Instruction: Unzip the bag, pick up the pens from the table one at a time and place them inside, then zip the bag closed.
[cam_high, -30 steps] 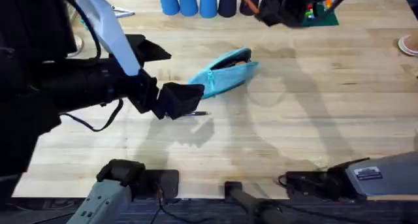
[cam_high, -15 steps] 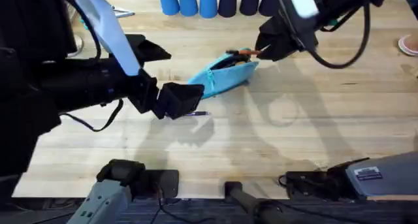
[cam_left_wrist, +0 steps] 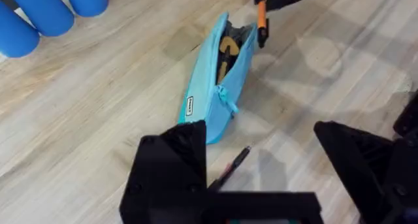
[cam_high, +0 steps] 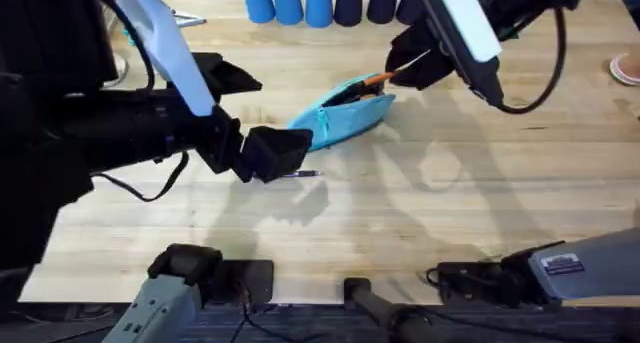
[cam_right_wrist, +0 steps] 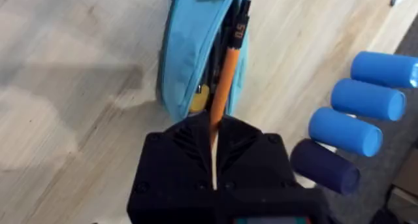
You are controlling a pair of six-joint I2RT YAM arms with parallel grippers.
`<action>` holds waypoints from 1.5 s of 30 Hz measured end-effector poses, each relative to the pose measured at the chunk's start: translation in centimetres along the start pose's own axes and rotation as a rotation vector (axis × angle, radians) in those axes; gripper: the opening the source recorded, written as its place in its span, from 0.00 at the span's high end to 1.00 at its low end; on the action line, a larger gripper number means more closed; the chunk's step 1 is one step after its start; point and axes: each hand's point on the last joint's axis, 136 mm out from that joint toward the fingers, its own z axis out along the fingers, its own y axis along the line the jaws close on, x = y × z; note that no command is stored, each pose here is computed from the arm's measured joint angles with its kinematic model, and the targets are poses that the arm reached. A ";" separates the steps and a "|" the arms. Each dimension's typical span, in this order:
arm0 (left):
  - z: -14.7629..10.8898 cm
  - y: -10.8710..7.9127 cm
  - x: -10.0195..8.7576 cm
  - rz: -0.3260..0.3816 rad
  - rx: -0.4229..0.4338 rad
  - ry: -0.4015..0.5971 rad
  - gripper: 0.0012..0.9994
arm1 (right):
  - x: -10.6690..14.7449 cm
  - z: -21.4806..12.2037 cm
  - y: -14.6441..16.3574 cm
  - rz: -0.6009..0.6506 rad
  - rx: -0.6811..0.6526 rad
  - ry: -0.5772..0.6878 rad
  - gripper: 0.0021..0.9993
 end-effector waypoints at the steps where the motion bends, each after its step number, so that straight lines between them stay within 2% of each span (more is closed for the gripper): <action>1: 0.0 0.0 0.0 0.000 0.000 0.000 0.00 | 0.1 0.4 0.0 0.003 -0.006 -0.007 0.97; 7: 0.0 0.0 0.0 0.000 0.000 0.000 0.00 | 0.1 2.8 0.3 0.006 -0.053 -0.043 0.97; 14: 0.0 0.0 0.0 0.000 0.000 0.000 0.00 | 0.3 4.3 -0.4 0.020 -0.051 -0.048 0.97; 35: 0.0 0.0 0.0 0.000 0.000 0.000 0.00 | 1.4 9.3 0.8 0.064 -0.135 -0.087 0.97; 45: 0.0 0.0 0.0 0.000 0.000 0.000 0.00 | 1.3 9.7 0.7 0.078 -0.138 -0.089 0.97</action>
